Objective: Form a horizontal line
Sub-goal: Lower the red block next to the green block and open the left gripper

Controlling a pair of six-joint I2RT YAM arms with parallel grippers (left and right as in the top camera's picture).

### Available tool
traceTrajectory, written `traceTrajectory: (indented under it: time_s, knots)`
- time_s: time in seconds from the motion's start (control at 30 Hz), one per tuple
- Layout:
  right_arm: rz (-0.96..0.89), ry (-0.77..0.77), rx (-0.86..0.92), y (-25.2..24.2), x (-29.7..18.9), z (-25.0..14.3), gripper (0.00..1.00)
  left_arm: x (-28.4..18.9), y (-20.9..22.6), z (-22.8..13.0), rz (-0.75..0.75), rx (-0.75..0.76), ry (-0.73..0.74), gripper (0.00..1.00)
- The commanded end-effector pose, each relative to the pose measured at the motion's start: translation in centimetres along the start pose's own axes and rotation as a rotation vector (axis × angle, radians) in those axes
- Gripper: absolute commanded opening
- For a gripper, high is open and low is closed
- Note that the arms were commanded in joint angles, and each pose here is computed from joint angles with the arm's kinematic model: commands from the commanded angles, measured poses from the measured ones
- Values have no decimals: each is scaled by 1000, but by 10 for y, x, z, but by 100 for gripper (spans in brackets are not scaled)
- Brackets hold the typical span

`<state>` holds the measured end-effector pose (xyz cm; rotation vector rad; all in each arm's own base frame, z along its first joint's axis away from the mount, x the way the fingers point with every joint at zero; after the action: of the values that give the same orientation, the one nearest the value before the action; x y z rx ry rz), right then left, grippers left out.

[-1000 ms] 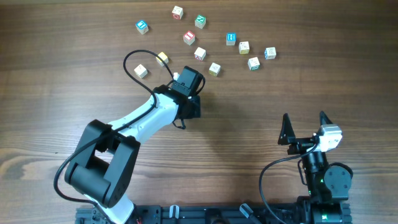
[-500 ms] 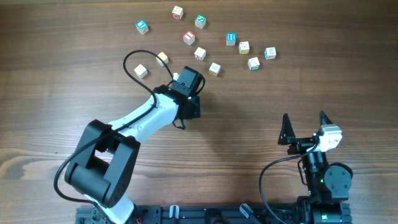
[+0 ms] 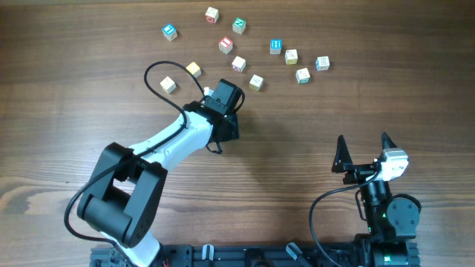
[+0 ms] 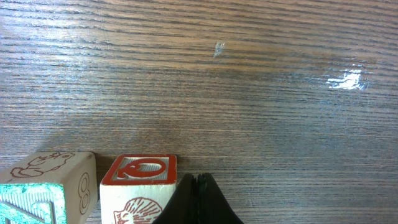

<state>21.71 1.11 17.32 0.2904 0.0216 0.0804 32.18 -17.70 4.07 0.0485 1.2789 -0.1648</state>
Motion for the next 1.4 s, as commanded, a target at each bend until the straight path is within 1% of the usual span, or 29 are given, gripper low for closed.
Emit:
traceTrajectory:
  time_s: [0.0, 0.07, 0.17, 0.6, 0.73, 1.07, 1.17, 1.27, 1.37]
  knots:
    - [20, -7, -11, 3, 0, 1, 100, 5, 3, -2, 29, -21, 0, 4]
    - [20, -7, -11, 3, 0, 1, 100, 5, 3, -1, 28, -22, -3, 4]
    - [20, -7, -11, 3, 0, 1, 100, 5, 6, 1, 47, -70, -17, 4]
    - [20, -7, -11, 3, 0, 1, 100, 5, 8, -4, 58, -63, 4, 4]
    - [20, -7, -11, 3, 0, 1, 100, 4, 14, -3, 102, -61, -5, 4]
    - [20, -7, -11, 3, 0, 1, 100, 4, 15, -3, 104, -61, -7, 4]
    - [20, -7, -11, 3, 0, 1, 100, 4, 13, -3, 96, -61, -4, 4]
    - [20, -7, -11, 3, 0, 1, 100, 5, 6, -4, 46, -63, 8, 4]
    - [20, -7, -11, 3, 0, 1, 100, 3, 1, 5, 19, -67, -29, 4]
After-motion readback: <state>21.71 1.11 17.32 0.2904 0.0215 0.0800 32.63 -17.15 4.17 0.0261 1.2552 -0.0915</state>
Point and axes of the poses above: each gripper's point midway between its finger pads, its own x axis out along the fingers, its own y axis along the line the jaws close on, z = x × y, the point moved 3 cm from there along -x, back along the fingers, and after that the axes turned 12 degrees about x, right-handed, at the moved point
